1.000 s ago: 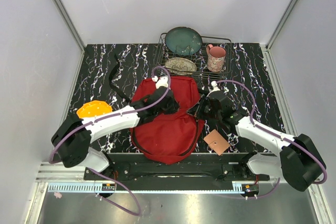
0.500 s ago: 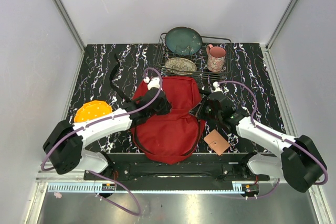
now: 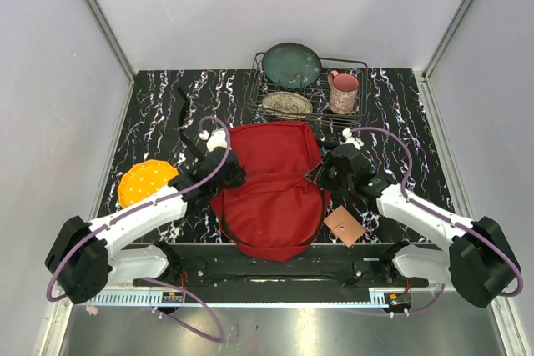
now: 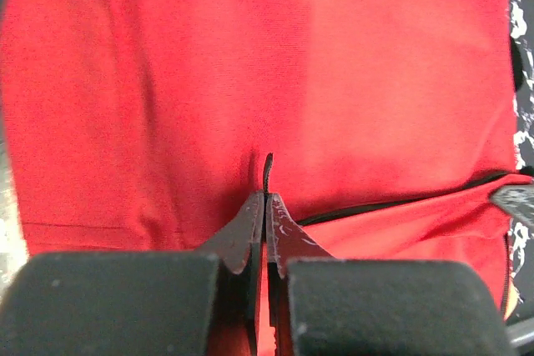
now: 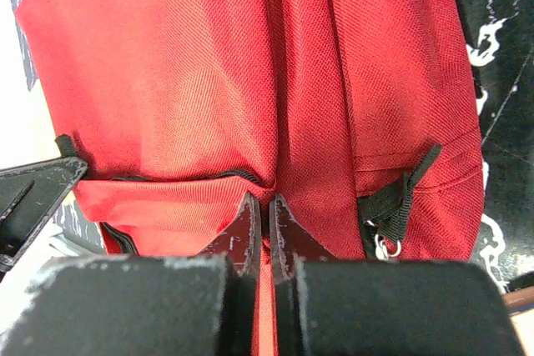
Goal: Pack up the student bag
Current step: Unzip the student bag at the center of the board, then pick up the personal item from the center of the board.
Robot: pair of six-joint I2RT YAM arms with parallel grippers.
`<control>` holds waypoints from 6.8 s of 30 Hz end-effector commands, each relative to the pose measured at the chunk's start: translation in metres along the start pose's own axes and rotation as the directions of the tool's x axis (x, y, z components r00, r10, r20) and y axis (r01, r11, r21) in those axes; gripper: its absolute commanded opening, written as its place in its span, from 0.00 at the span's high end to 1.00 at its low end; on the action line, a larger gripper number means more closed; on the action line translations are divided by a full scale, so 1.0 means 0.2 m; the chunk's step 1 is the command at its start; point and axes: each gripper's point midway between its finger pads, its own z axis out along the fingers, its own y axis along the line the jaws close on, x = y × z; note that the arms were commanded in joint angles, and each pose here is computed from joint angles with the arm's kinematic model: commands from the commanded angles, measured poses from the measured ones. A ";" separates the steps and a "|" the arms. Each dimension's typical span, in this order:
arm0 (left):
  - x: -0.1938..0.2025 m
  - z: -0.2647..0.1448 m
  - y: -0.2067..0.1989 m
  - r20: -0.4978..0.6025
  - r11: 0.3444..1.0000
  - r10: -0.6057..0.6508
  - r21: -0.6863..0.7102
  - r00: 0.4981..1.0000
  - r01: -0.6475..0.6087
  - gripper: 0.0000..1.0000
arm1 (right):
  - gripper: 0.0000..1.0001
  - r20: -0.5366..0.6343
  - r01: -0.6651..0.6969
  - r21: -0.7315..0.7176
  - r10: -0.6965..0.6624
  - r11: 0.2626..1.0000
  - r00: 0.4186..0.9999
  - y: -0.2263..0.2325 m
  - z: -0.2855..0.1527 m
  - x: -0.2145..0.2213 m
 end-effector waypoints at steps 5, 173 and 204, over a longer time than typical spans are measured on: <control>-0.03 -0.13 0.43 0.021 0.953 0.004 -0.303 1.000 0.003 1.00 | 1.00 0.108 0.021 0.125 -0.035 0.992 0.994 -0.11 -0.01 -0.21; -0.25 -0.47 0.24 0.090 0.990 0.141 0.002 0.986 -0.141 0.01 | 1.00 0.541 -0.346 0.155 0.214 0.925 0.813 -0.23 -0.86 -0.50; -0.35 -0.54 -0.14 0.098 0.852 -0.054 0.524 0.994 -0.005 0.01 | 1.00 0.200 -0.107 -0.217 0.152 0.970 0.968 0.41 -0.53 -0.45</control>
